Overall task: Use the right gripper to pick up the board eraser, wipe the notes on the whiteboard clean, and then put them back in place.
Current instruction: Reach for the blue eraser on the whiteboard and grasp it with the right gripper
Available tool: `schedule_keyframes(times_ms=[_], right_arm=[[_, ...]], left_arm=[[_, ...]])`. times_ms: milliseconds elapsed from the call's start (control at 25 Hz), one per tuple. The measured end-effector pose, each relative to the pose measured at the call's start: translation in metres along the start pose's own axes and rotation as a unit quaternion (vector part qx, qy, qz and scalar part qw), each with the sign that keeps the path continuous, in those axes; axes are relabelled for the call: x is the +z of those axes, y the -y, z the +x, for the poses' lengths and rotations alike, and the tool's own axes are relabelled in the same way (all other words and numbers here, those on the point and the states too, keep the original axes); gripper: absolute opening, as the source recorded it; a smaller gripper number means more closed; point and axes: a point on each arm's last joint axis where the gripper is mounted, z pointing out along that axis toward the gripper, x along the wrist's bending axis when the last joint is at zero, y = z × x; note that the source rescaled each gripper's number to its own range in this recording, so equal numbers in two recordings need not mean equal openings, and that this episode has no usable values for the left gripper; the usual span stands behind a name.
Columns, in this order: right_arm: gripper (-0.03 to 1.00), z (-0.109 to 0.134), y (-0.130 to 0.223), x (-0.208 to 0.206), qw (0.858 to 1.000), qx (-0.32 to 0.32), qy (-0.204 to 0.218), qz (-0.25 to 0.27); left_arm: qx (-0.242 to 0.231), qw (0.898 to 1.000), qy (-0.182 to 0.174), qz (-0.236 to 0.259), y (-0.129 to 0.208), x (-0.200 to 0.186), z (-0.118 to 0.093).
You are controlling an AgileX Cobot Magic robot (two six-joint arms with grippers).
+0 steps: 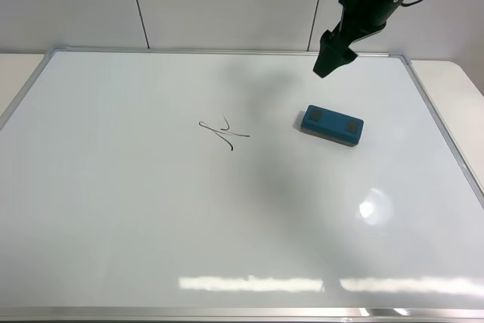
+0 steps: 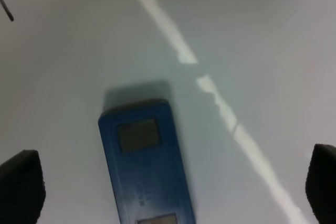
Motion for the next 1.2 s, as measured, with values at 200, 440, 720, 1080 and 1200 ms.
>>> schedule_keyframes(times_ms=[200, 440, 720, 1080, 1200], right_arm=[[1.0, 0.004, 0.003, 0.036, 0.999, -0.007, -0.039, 0.037], [1.0, 0.005, 0.007, 0.045, 0.997, -0.019, -0.055, 0.051], [1.0, 0.005, 0.012, 0.068, 0.995, -0.016, -0.073, 0.071], [1.0, 0.008, 0.016, 0.087, 0.992, -0.034, -0.083, 0.09], [1.0, 0.007, 0.017, 0.087, 0.991, -0.041, -0.08, 0.095]], left_arm=[[0.0, 1.0, 0.0, 0.0, 0.0, 0.0, 0.0], [0.0, 1.0, 0.0, 0.0, 0.0, 0.0, 0.0], [0.0, 1.0, 0.0, 0.0, 0.0, 0.0, 0.0], [0.0, 1.0, 0.0, 0.0, 0.0, 0.0, 0.0], [0.0, 1.0, 0.0, 0.0, 0.0, 0.0, 0.0]])
